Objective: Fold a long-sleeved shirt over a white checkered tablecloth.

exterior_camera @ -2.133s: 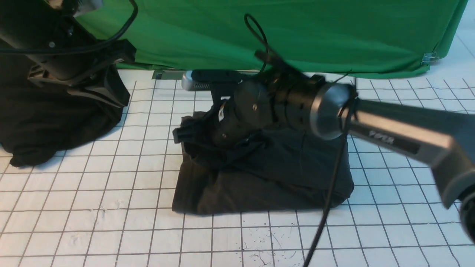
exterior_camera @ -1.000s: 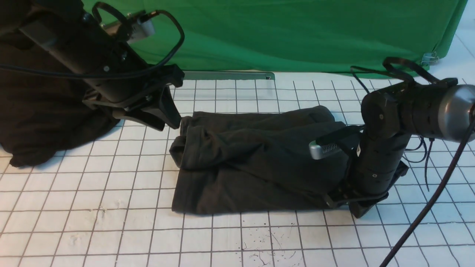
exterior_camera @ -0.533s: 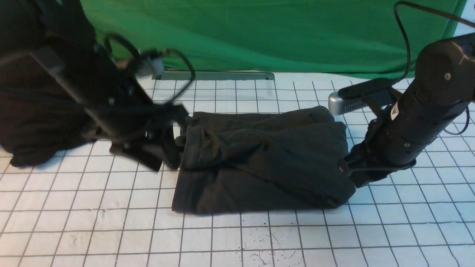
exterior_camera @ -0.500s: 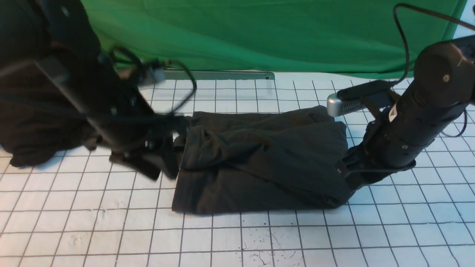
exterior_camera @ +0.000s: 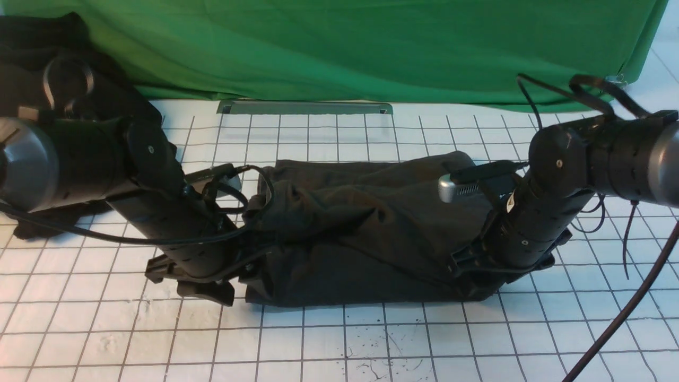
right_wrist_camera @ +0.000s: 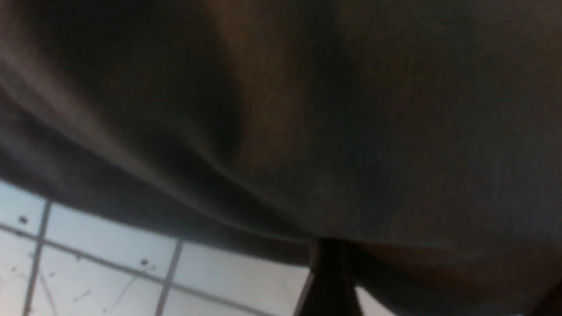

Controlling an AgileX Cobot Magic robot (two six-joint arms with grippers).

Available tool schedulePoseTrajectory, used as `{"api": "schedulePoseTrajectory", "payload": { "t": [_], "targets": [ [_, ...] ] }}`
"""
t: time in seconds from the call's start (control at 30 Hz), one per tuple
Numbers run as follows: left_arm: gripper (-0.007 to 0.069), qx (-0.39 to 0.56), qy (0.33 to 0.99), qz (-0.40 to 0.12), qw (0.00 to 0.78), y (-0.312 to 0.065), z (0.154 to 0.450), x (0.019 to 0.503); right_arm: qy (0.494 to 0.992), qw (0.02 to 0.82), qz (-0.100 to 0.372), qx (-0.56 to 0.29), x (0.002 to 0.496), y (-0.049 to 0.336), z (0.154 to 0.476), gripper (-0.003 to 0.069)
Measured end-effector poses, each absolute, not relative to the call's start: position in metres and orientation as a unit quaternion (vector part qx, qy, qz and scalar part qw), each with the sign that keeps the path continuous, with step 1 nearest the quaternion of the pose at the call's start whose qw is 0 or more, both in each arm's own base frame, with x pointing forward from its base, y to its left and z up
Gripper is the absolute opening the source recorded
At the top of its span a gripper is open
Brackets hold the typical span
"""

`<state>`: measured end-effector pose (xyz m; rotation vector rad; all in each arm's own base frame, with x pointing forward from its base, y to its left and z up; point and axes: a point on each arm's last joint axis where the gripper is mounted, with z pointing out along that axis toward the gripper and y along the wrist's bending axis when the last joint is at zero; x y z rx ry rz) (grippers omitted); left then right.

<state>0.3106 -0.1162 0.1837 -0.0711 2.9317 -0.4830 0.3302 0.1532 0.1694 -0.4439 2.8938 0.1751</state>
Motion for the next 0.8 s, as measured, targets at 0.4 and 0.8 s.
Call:
{"api": "schedulePoseTrajectory", "payload": {
  "t": [0.4, 0.8],
  "targets": [
    [0.0283, -0.039, 0.981, -0.168, 0.086, -0.118, 0.175, 0.315, 0.979, 0.109, 0.063, -0.159, 0.333, 0.155, 0.165, 0.0093],
    [0.0008, -0.044, 0.983, -0.170, 0.061, -0.119, 0.167, 0.314, 0.979, 0.083, 0.053, -0.179, 0.328, 0.153, 0.164, 0.0095]
  ]
}}
